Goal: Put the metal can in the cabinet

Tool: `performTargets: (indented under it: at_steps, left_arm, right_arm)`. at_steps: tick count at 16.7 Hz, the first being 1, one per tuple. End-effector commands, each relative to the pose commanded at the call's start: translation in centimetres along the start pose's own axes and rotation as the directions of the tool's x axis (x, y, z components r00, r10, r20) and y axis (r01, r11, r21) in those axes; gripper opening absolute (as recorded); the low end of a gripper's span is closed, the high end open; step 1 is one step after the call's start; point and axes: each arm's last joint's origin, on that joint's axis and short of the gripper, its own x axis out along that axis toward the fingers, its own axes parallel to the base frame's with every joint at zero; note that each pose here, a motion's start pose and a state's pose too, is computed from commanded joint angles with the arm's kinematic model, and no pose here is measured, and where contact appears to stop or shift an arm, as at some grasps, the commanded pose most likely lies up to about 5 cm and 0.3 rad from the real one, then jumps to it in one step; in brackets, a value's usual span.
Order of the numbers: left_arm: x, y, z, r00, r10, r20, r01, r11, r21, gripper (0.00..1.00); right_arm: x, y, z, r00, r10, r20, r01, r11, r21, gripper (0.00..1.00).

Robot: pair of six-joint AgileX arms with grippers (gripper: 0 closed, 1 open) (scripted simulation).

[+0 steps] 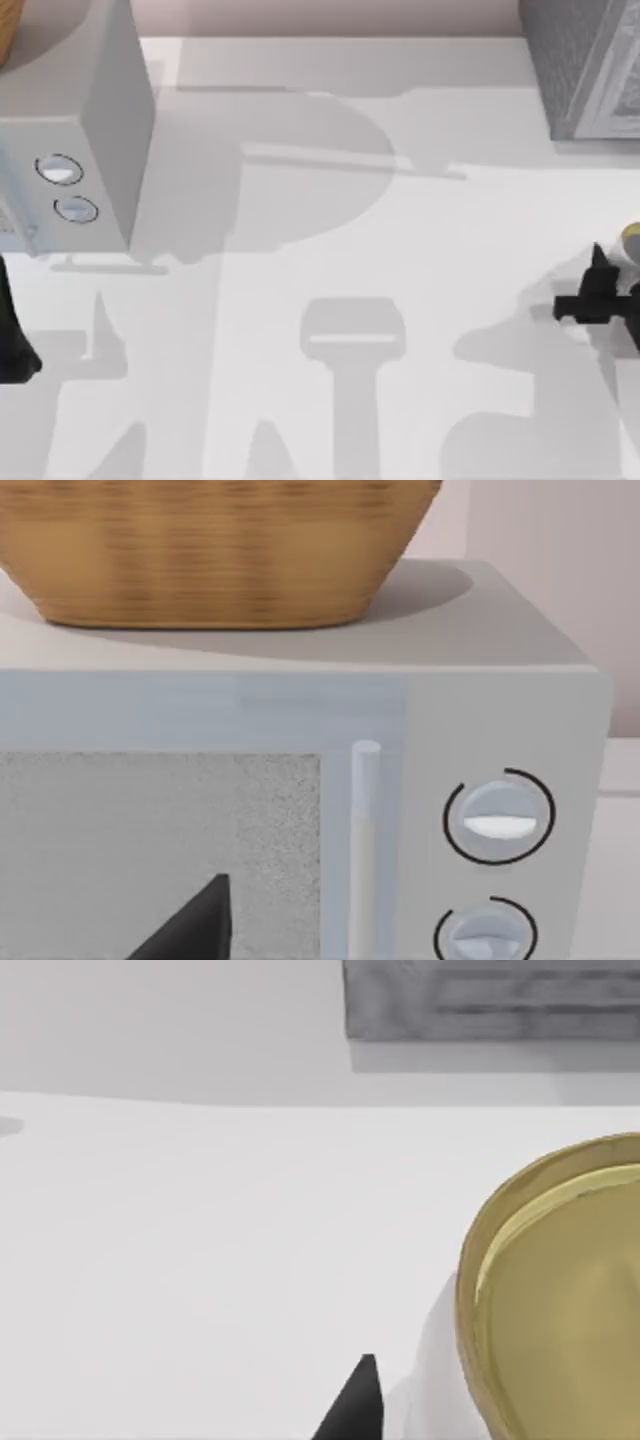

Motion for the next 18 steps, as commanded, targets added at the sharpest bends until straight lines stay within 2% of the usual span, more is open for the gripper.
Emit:
performTargets:
  at_steps: [5, 8, 13, 18]
  left_arm:
    - [0.0, 0.0, 0.0, 1.0, 0.0, 0.0, 0.0, 1.0, 0.0, 1.0]
    - [0.0, 0.0, 0.0, 1.0, 0.0, 0.0, 0.0, 1.0, 0.0, 1.0]
    - [0.0, 0.0, 0.0, 1.0, 0.0, 0.0, 0.0, 1.0, 0.0, 1.0]
    - [0.0, 0.0, 0.0, 1.0, 0.0, 0.0, 0.0, 1.0, 0.0, 1.0]
  right_arm:
    - [0.0, 0.0, 0.2, 1.0, 0.002, 0.002, -0.002, 1.0, 0.001, 0.0]
    - [0.3, 0.3, 1.5, 1.0, 0.008, 0.009, -0.008, 1.0, 0.0, 0.0]
    - [0.3, 0.5, 5.4, 1.0, 0.007, -0.006, -0.007, 1.0, -0.004, 0.0]
    - [-1.5, 0.4, 10.3, 1.0, 0.001, -0.025, -0.002, 1.0, -0.006, 0.0]
